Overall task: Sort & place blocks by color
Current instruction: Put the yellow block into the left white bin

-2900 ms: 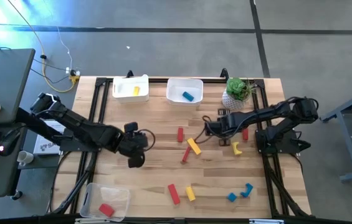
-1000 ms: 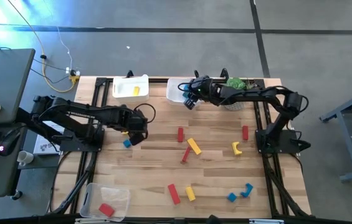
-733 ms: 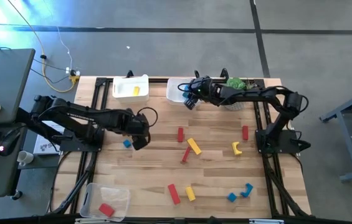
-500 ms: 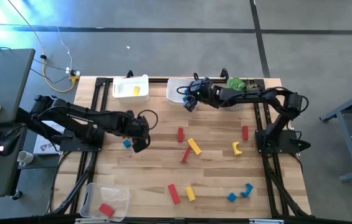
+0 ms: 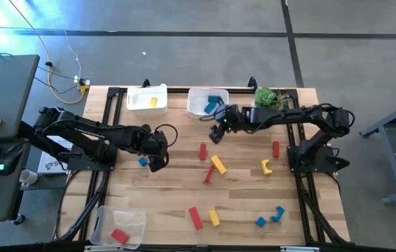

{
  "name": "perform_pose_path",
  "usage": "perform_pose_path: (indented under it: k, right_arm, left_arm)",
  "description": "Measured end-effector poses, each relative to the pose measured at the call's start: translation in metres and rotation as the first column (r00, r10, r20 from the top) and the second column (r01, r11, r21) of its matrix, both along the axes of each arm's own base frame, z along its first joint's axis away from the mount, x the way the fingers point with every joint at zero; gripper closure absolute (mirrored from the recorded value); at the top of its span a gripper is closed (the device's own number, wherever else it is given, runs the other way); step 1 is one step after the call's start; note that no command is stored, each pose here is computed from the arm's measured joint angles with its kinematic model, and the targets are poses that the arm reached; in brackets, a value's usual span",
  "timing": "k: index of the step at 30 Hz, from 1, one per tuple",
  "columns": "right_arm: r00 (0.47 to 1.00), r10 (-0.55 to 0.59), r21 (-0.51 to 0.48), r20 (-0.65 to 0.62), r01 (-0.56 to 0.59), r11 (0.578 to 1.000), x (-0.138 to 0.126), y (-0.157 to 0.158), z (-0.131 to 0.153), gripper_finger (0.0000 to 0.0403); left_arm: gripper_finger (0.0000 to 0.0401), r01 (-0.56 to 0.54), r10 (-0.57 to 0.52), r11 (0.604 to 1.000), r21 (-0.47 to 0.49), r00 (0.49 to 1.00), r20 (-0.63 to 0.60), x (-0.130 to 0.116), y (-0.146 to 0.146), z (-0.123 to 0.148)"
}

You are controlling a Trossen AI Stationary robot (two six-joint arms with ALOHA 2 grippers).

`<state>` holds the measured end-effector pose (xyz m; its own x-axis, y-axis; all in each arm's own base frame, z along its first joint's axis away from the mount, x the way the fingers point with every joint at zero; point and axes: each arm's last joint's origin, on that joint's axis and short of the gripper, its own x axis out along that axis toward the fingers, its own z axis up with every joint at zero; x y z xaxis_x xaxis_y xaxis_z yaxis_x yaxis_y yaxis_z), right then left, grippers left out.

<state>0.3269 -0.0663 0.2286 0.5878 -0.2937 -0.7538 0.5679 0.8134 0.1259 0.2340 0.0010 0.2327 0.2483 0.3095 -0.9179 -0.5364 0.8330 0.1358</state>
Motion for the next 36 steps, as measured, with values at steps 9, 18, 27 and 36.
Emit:
perform_pose_path:
  k: [9,18,27,36]
  right_arm:
    - [0.997,0.047,0.152,-0.058,-0.038,0.988,-0.001,0.049,-0.007,0.019]
    - [0.997,0.044,0.188,-0.067,-0.031,0.982,-0.003,0.085,-0.008,0.019]
    - [0.995,0.015,0.156,-0.094,0.0,0.988,-0.009,0.108,-0.01,0.019]
    - [0.996,0.009,0.136,-0.092,0.004,0.991,-0.014,0.125,-0.012,0.019]
  left_arm:
    - [0.0221,0.023,-0.023,1.0,0.012,1.0,0.003,0.001,0.0,0.0]
    - [0.0221,0.001,-0.001,1.0,0.029,1.0,0.019,0.002,0.001,0.001]
    - [0.0221,-0.059,0.059,0.998,0.011,0.997,0.04,0.002,0.001,0.001]
    - [0.0221,-0.065,0.064,0.998,0.005,0.994,0.093,0.007,0.001,0.002]
